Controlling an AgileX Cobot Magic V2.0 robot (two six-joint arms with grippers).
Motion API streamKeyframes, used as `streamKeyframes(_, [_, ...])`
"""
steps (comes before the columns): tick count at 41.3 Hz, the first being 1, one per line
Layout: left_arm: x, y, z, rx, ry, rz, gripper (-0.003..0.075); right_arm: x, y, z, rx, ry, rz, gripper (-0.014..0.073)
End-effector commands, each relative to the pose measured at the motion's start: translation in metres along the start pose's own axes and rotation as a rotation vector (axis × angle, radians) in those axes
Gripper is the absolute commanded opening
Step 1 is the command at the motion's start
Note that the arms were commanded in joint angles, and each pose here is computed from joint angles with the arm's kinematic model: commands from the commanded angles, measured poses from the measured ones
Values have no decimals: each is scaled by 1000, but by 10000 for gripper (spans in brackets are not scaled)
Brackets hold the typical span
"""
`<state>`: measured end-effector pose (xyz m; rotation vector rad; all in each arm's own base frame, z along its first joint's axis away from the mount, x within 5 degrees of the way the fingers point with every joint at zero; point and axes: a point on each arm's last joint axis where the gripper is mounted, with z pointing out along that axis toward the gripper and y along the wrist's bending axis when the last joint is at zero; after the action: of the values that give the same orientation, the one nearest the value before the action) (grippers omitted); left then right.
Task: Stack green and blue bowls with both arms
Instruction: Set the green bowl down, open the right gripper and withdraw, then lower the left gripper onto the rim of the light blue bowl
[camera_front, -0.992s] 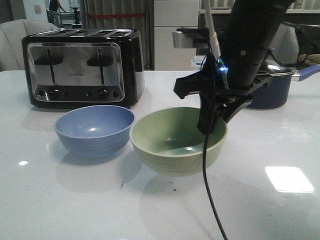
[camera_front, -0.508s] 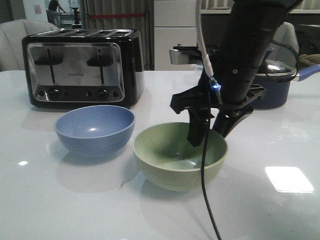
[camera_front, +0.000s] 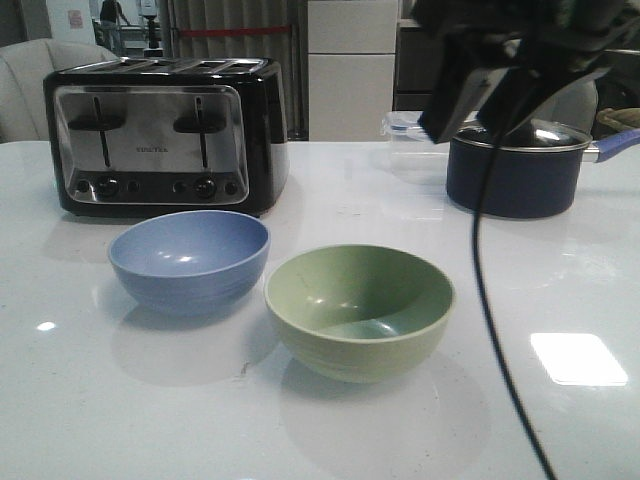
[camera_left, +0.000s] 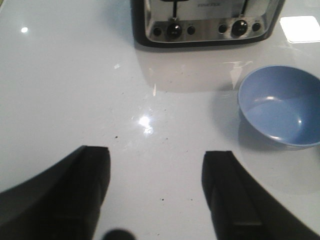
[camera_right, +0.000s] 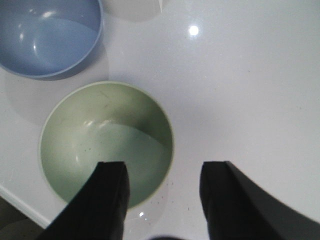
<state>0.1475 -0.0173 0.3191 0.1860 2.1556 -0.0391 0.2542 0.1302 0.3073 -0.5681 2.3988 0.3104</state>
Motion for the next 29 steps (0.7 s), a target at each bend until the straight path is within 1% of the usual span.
streamKeyframes(1, [-19, -9, 0, 50, -107, 29, 542, 5, 3, -42, 6, -161, -25, 447])
streamKeyframes(8, [-26, -30, 32, 142, 0, 86, 542, 42, 6, -73, 4, -209, -30, 447])
streamKeyframes(15, [-35, -50, 78, 188, 133, 129, 542, 69, 7, -93, 2, -246, -35, 447])
streamKeyframes(23, [-45, -64, 138, 199, 282, 117, 542, 80, 8, -103, 0, -265, -38, 447])
streamKeyframes(29, [-49, -72, 176, 209, 344, 92, 542, 80, 8, -103, 0, -265, -38, 447])
